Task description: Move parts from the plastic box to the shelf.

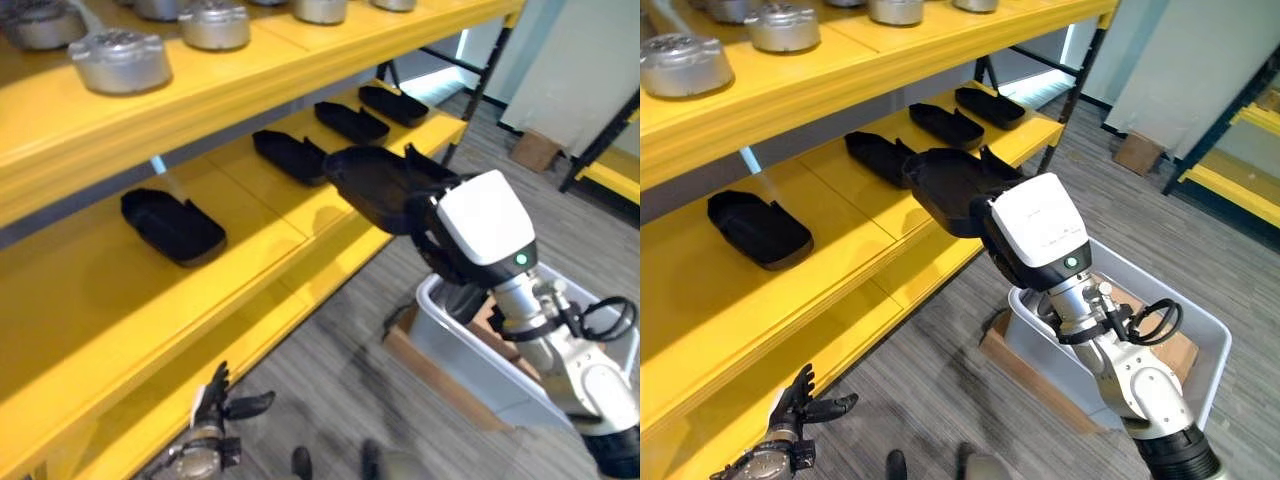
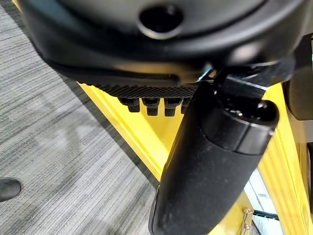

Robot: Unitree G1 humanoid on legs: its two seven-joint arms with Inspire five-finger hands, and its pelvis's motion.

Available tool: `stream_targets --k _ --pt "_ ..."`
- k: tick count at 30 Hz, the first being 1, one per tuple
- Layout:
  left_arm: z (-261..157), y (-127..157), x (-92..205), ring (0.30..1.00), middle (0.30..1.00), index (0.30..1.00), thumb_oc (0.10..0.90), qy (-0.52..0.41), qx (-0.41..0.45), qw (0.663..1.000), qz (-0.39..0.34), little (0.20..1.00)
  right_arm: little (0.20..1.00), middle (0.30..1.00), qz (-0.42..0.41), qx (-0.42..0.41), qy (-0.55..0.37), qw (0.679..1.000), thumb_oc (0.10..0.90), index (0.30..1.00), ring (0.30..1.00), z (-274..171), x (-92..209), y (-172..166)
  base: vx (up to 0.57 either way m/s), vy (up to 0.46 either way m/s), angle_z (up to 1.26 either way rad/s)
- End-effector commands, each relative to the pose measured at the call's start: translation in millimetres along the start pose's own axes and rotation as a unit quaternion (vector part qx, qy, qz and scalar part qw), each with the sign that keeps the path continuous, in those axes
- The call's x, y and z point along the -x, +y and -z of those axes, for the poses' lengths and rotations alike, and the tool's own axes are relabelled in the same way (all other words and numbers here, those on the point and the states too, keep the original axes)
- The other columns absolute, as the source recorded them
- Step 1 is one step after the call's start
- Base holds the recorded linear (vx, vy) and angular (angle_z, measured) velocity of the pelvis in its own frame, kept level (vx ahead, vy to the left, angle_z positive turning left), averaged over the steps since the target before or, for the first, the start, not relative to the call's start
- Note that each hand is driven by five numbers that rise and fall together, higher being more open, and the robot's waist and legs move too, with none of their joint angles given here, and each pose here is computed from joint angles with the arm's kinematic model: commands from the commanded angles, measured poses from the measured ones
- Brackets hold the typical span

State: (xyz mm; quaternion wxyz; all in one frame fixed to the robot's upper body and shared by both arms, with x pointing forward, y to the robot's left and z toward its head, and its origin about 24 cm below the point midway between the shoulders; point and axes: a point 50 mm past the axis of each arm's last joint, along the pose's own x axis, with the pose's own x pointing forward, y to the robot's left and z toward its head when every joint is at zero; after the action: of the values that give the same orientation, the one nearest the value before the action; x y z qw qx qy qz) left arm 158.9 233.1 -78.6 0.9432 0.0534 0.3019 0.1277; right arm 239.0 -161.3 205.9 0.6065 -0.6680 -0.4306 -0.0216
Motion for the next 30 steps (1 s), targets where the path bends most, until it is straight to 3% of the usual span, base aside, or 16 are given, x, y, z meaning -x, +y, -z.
stream_targets --k 1,23,30 --pt "-33 -3 -3 1.0 1.0 1.0 0.9 -0.087 -0.018 0.996 0.016 1.0 0.3 0.3 0.18 0.029 -0.002 0.983 0.4 0.3 0.3 12 -29 -58 0.05 -0.093 0.46" --pt "-40 -15 -3 1.0 1.0 1.0 0.9 -0.095 0.01 0.995 0.035 1.0 0.3 0.3 0.221 -0.011 -0.048 0.974 0.4 0.3 0.3 0 -39 -70 0.0 -0.067 0.22" --pt "-41 -17 -3 1.0 1.0 1.0 0.9 -0.094 0.03 0.995 0.032 1.0 0.3 0.3 0.219 0.017 0.003 0.975 0.4 0.3 0.3 22 -33 -69 0.03 0.15 0.71"
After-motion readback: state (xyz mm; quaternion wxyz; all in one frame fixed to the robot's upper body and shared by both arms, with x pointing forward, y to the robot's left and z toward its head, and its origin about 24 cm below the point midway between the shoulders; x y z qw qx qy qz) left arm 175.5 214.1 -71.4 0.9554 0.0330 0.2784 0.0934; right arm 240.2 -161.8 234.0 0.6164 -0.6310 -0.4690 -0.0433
